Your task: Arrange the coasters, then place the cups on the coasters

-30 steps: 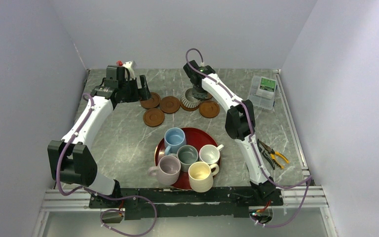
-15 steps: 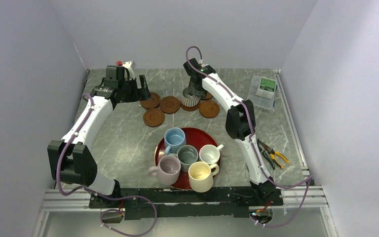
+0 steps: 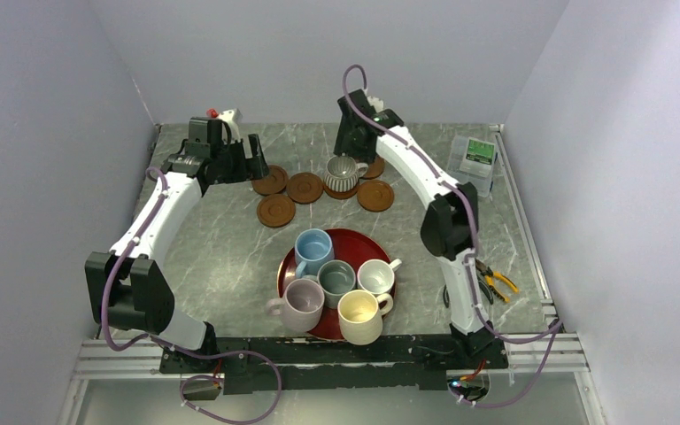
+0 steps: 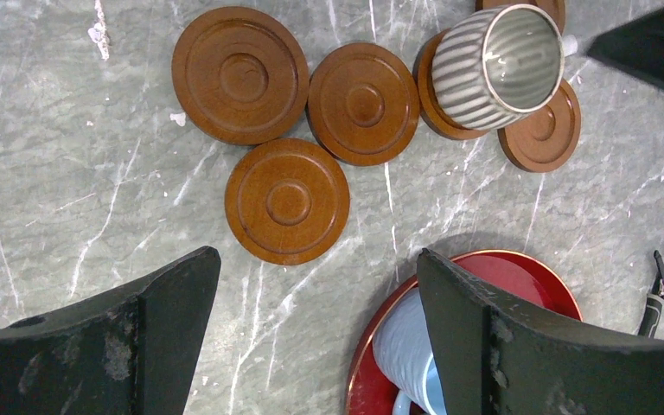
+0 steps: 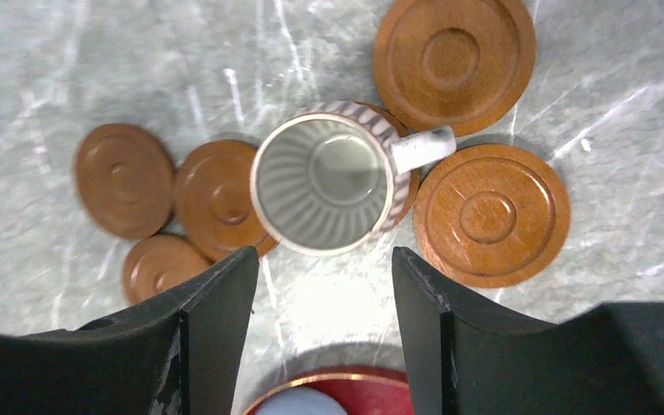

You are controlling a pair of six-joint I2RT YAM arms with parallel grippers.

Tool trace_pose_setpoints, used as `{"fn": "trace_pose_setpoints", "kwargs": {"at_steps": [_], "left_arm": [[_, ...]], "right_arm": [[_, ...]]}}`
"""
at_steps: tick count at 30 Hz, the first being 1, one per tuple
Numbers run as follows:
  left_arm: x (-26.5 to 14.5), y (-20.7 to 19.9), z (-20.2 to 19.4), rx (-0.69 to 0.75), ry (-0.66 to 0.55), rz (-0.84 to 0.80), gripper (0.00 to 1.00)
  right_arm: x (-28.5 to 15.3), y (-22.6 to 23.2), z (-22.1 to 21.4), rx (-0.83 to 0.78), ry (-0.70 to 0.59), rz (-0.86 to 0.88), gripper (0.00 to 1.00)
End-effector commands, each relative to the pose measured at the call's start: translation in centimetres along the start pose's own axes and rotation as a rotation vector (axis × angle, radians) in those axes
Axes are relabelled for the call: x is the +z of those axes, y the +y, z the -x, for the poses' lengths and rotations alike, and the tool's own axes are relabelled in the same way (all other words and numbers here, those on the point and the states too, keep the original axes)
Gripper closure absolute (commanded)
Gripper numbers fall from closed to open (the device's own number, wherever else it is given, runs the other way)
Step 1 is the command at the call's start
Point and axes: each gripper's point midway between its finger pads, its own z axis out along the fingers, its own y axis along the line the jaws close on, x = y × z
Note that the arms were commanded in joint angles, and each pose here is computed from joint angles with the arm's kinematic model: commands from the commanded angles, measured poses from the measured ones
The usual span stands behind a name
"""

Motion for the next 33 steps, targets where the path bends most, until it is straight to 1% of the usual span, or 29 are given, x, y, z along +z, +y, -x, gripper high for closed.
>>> {"fn": "trace_pose_setpoints", "kwargs": {"at_steps": [1,3,7,11,14,17,20,21,24,28,31,33], "left_arm": [[-1.3,-0.1,1.8,0.013,-0.073,-0.003,0.10],[-1.6,-0.1,2.0,0.015,-0.083,-0.002,0.10],[-2.2,-0.4,2.4,0.029,-0.110,-0.018,0.09],[-2.7,-0.8,2.7,0.031,-0.130,-0.034,0.09],[-3.0,-0.9,2.8,0.030,-0.136,-0.033,0.10],[-3.4,-1.1,3.0,0.032,-0.147,-0.039,0.10],[-3.4,-1.1,3.0,0.031,-0.154,-0.042,0.09],[-3.3,-1.0,3.0,0.028,-0.150,-0.040,0.09],[-3.0,-1.1,2.8,0.026,-0.136,-0.042,0.09],[-2.9,-1.1,2.7,0.021,-0.133,-0.050,0.09],[-3.0,-1.2,2.7,0.023,-0.134,-0.049,0.09],[-3.0,-1.1,2.7,0.025,-0.133,-0.045,0.09]], "right_arm": [[-9.1,2.2,5.7,-0.022,-0.198,0.192,0.36],[-11.1,1.8,5.3,-0.051,-0.199,0.223,0.35],[-14.9,0.7,2.8,-0.101,-0.162,0.299,0.30],[-17.8,-2.7,-1.7,-0.095,-0.098,0.309,0.29],[-19.8,-6.2,-5.3,-0.050,-0.051,0.264,0.28],[-20.2,-9.5,-9.7,-0.002,0.028,0.210,0.28],[-20.1,-12.8,-13.9,0.059,0.094,0.119,0.28],[-20.2,-13.3,-15.0,0.080,0.107,0.116,0.28],[-20.5,-14.0,-18.2,0.139,0.145,0.132,0.29],[-19.9,-14.4,-21.6,0.160,0.203,0.120,0.30],[-19.3,-14.3,-23.1,0.149,0.238,0.101,0.31],[-18.9,-14.0,-23.4,0.152,0.243,0.098,0.33]]}}
